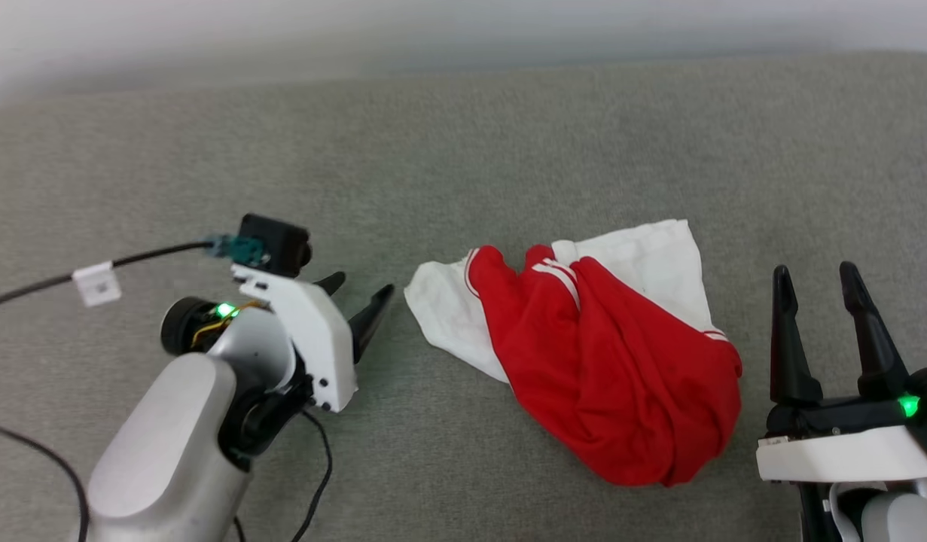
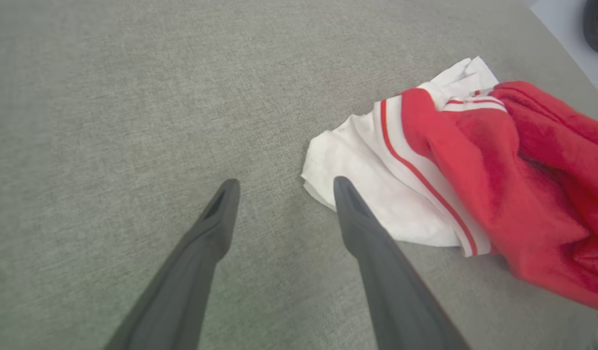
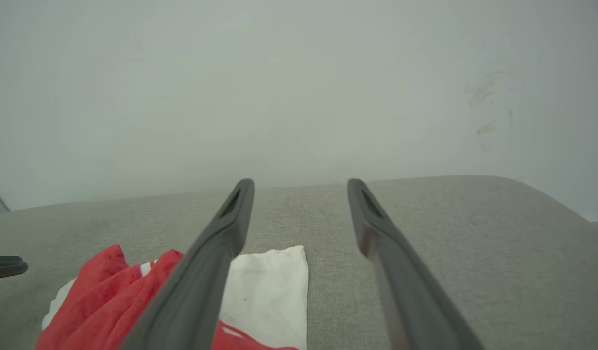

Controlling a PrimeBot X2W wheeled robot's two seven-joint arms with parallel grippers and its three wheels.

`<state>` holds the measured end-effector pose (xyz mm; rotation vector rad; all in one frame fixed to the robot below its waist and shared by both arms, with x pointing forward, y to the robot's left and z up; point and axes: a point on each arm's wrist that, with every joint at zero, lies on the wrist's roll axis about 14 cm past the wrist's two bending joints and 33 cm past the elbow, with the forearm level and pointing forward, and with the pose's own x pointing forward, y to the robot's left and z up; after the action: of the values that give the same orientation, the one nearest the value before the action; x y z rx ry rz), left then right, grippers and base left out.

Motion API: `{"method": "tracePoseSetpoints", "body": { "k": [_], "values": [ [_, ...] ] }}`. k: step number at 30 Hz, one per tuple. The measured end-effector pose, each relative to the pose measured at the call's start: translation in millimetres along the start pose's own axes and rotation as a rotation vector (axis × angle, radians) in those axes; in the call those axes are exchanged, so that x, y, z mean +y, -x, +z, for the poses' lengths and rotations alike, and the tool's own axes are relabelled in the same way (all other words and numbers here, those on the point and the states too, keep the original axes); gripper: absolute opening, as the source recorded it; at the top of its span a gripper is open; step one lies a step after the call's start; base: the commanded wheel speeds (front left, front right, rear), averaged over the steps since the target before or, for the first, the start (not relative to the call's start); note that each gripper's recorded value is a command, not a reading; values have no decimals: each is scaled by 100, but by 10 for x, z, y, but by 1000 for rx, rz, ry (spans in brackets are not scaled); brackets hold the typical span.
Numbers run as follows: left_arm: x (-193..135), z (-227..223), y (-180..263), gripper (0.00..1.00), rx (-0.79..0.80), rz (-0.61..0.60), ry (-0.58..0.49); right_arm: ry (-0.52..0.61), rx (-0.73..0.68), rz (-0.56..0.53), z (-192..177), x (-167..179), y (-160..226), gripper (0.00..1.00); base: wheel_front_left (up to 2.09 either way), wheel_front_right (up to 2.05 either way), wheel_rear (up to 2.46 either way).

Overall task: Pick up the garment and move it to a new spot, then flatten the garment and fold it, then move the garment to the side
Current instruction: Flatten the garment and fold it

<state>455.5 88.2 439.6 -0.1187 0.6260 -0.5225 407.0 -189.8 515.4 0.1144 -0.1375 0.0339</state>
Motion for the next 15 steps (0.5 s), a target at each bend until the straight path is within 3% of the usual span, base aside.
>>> {"method": "tracePoseSetpoints", "body": {
  "k": [12,14,15],
  "values": [
    [-214,-414,-521,100,238,-81,-5,6,47,-33,-204,-126,-73,100,0,0,0],
    [-227,-453,-541,0,250,-85,0,7,49,-35,-213,-132,-77,100,0,0,0],
    [-221,-460,-544,0,250,-84,2,7,50,-35,-220,-134,-80,100,0,0,0]
  ]
}}
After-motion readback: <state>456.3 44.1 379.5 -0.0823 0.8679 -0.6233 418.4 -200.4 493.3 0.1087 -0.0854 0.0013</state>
